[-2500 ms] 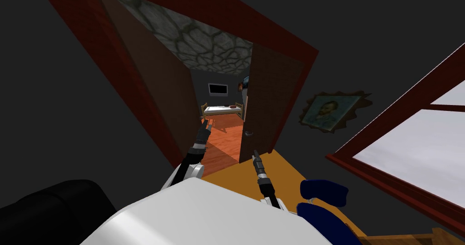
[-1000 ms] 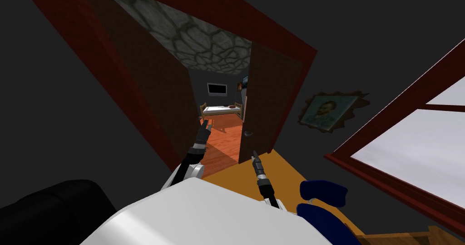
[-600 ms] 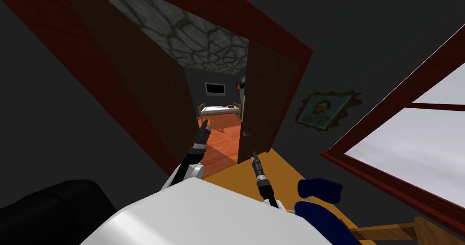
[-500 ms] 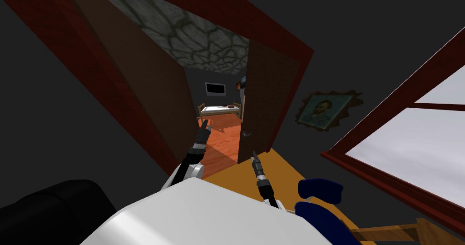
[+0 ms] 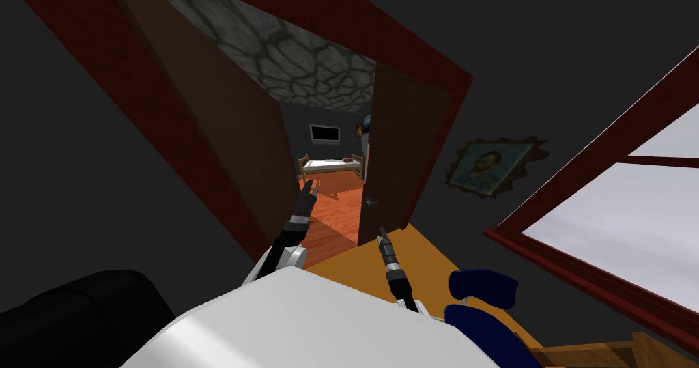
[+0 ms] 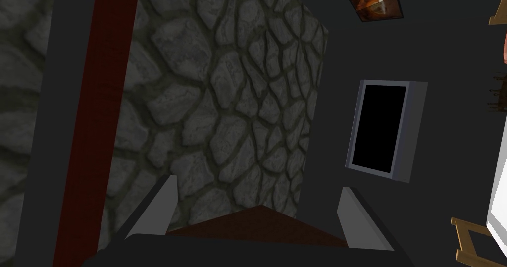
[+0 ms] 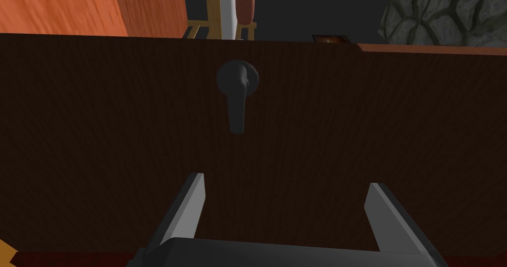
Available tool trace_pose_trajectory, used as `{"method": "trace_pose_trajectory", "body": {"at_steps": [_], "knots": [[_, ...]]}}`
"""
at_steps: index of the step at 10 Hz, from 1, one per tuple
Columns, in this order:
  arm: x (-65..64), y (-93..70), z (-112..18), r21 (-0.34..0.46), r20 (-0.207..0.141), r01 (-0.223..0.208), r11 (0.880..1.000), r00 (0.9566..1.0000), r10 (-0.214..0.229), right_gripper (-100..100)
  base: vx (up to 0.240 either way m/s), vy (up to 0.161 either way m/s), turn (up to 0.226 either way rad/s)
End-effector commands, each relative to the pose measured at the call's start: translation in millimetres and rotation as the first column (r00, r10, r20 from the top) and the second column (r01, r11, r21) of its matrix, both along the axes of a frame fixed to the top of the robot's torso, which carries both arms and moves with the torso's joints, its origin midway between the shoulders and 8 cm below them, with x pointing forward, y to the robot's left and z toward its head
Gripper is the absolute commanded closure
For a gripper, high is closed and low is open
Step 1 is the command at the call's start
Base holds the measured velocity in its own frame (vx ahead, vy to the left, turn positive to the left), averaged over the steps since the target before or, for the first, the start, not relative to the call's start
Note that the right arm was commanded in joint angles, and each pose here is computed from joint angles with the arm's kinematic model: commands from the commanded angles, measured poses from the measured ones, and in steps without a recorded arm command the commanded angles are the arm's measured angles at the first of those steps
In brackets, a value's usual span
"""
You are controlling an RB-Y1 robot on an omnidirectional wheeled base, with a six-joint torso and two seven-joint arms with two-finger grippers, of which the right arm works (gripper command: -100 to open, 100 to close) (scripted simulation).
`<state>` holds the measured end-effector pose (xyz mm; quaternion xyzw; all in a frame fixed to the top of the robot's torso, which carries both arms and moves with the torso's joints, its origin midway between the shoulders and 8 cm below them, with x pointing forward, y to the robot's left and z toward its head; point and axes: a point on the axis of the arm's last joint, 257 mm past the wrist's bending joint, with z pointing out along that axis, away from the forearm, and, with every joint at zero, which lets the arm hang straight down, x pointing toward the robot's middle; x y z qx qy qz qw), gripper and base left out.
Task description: Push the door open
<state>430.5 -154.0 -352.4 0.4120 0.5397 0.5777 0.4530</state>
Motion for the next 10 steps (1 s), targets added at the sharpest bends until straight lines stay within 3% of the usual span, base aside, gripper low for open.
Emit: {"method": "trace_pose_trajectory", "body": {"at_steps": [1,4,10], "knots": [[0.0,0.0,0.0,0.0,0.0,0.0,1.0,1.0,0.0,-100,0.011,-0.007,-0.031],[-4.2,6.7,-6.4,-0.001,-0.012,-0.02,1.0,0.9997,0.02,-100,0.035,-0.008,-0.037],[-4.2,6.7,-6.4,-0.001,-0.012,-0.02,1.0,0.9997,0.02,-100,0.01,-0.001,-0.004]]}}
